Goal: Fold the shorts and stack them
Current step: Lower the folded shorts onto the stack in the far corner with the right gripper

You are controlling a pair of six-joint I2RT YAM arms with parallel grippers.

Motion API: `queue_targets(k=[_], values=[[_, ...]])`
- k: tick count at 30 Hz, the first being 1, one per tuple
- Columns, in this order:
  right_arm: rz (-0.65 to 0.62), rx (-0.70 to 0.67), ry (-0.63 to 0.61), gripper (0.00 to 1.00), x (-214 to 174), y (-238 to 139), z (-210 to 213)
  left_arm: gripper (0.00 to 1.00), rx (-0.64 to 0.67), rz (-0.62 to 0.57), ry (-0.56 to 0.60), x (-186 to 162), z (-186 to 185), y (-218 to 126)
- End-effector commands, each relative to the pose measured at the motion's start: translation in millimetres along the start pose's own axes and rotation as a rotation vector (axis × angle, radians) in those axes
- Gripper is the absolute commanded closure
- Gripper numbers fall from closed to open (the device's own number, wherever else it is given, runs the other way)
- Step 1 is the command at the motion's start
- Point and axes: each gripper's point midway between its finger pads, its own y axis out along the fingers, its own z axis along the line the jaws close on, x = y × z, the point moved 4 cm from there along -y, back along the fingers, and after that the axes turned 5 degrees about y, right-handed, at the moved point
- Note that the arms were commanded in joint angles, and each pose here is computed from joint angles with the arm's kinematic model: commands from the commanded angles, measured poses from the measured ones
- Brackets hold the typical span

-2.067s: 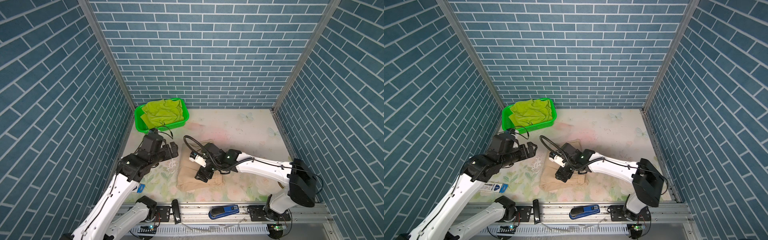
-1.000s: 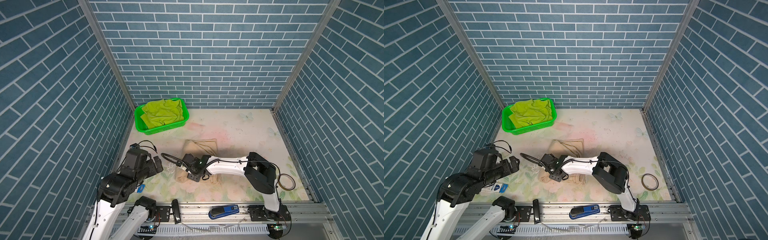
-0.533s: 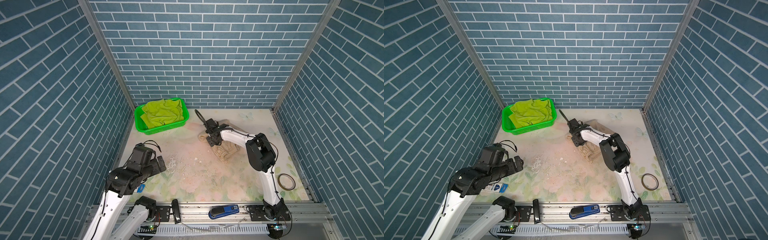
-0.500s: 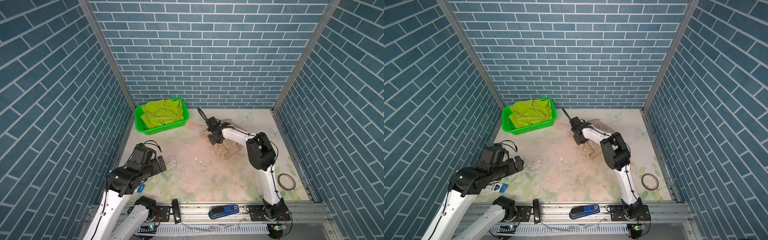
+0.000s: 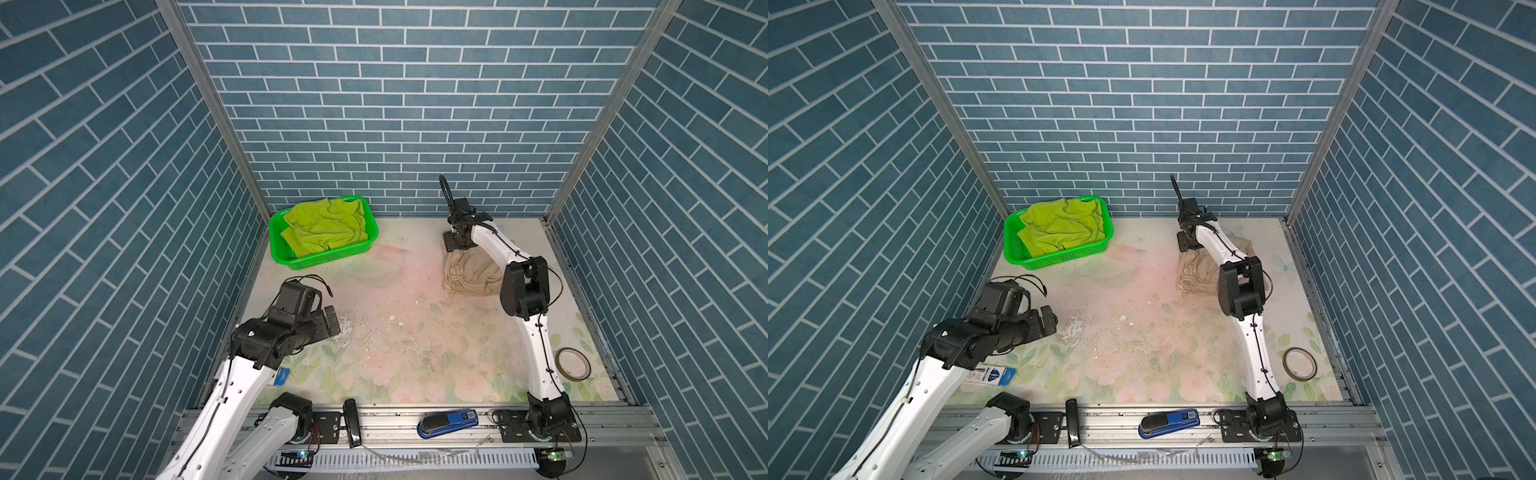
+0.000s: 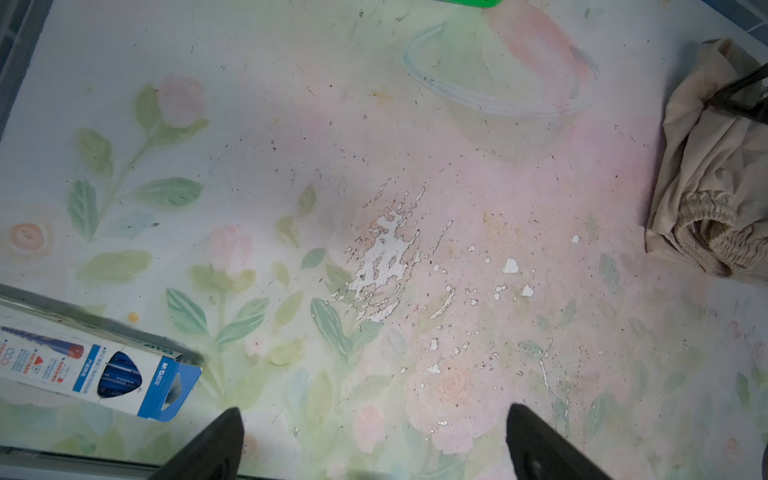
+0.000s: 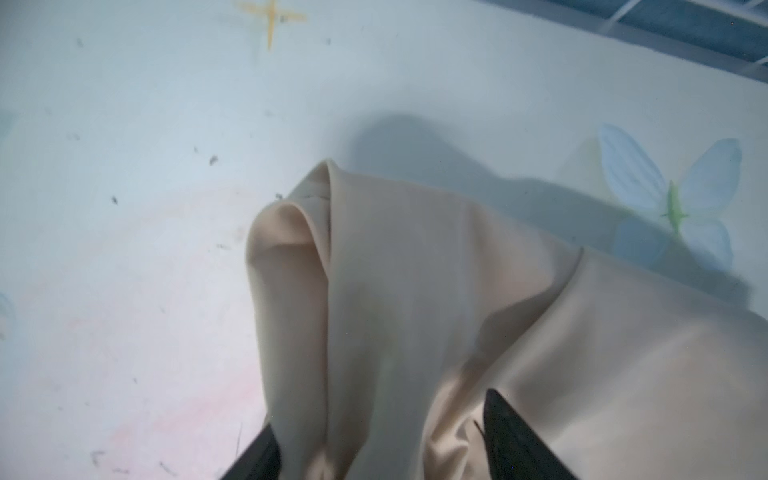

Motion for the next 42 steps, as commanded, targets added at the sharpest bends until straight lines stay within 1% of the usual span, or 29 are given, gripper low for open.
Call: queue_targets(k=[1, 4, 6, 8, 12, 15, 17, 20, 24, 28, 32, 35, 38, 42], values=[[0.066, 0.021, -0.060, 0.25, -18, -16, -7, 0.00, -0.019, 0.006, 0.007, -1, -2, 5], [0.013, 0.084, -0.071, 0.18, -27, -50, 10, 0.00, -0.020, 0.018, 0.007, -2, -2, 10], [0.012, 0.076, -0.077, 0.15, -38, -71, 20, 0.00, -0.026, 0.031, 0.009, -2, -4, 14], [0.042, 0.052, -0.090, 0.11, -56, -76, 31, 0.00, -0.034, 0.042, 0.009, -2, -7, 18], [0.071, 0.012, -0.080, 0.08, -83, -65, 47, 0.00, -0.047, 0.051, 0.011, -3, -9, 24], [0.095, -0.063, -0.087, 0.07, -96, -50, 48, 0.00, -0.051, 0.060, 0.016, -5, -9, 25], [0.100, -0.113, -0.099, 0.06, -98, -42, 44, 0.00, -0.049, 0.062, 0.020, -6, -8, 26], [0.108, -0.149, -0.118, 0.06, -99, -35, 41, 0.00, -0.049, 0.062, 0.022, -7, -8, 26], [0.109, -0.193, -0.152, 0.06, -101, -34, 35, 0.00, -0.051, 0.063, 0.018, -8, -7, 28], [0.142, -0.226, -0.182, 0.07, -109, -28, 22, 0.00, -0.064, 0.066, 0.013, -8, -9, 30], [0.191, -0.255, -0.180, 0.09, -121, -19, -1, 0.00, -0.062, 0.068, 0.014, -8, -9, 31], [0.206, -0.285, -0.162, 0.09, -123, -19, -25, 0.00, -0.062, 0.065, 0.015, -7, -9, 30], [0.200, -0.299, -0.117, 0.09, -120, -18, -51, 0.00, -0.061, 0.066, 0.017, -6, -9, 32], [0.200, -0.318, -0.067, 0.09, -111, -5, -90, 0.00, -0.061, 0.071, 0.021, -6, -9, 34]])
